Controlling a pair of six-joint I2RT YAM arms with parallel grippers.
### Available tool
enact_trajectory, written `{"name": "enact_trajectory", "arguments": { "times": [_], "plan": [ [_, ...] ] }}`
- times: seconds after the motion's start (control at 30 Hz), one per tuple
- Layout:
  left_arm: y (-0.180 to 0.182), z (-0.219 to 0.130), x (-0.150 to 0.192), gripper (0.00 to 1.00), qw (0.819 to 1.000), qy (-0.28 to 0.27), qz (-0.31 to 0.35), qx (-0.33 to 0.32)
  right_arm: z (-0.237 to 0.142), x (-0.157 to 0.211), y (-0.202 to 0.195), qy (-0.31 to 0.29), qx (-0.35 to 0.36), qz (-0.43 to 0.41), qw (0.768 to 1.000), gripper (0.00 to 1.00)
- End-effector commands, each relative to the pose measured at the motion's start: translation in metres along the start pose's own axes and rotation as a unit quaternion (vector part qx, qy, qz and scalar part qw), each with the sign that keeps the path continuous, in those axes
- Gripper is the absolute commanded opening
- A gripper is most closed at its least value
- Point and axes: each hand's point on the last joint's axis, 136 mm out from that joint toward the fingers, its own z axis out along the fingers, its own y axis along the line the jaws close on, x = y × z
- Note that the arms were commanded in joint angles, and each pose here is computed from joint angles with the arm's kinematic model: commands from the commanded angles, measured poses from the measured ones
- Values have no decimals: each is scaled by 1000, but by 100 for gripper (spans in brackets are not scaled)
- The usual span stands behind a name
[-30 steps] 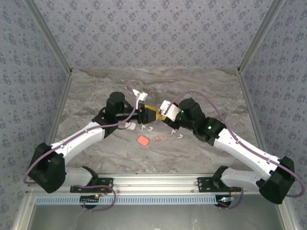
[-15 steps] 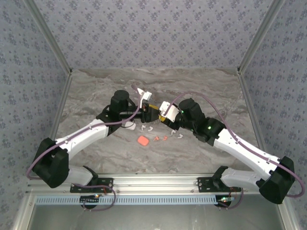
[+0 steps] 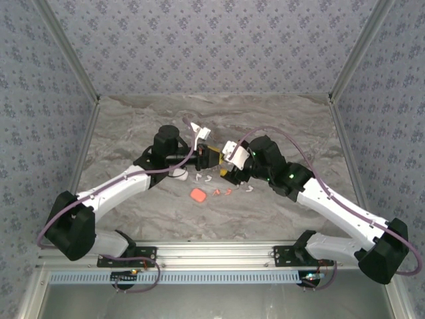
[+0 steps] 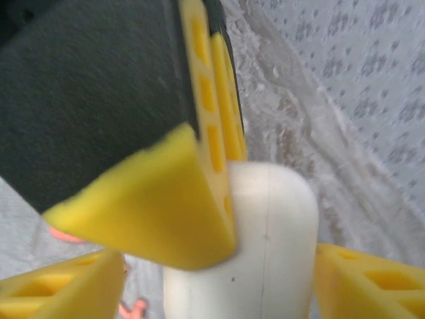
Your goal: Insert the wireless bluetooth earbuds into the charging case
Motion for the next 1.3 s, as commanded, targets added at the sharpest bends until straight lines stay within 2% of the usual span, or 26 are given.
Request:
{"name": "enact_trajectory", "arguments": {
  "times": [0.0,0.13,0.3,0.4,0.6,1.1,1.27],
  "plan": [
    [-13,-12,-26,7,997,-62,53,-12,-23,-7,1,-23,-35,45,998,100],
    [-13,-24,-37,3,990,-109,87,-35,-43,-10,-4,-64,-67,118,989,100],
    [-22,-37,-47,1,976,-161,144,-37,-61,-17,-15,-126,-101,215,963,100],
    [-32,-44,-53,0,967,-188,171,-25,-64,-27,-19,-162,-120,249,947,100],
    [-49,-49,-57,0,956,-201,214,-11,-69,-57,-29,-221,-140,271,926,100],
    [-60,-54,-56,0,952,-197,236,-1,-39,-73,-50,-206,-135,286,926,79],
    [-62,-52,-55,0,953,-192,236,5,-30,-72,-54,-194,-136,293,926,76]
  ]
}}
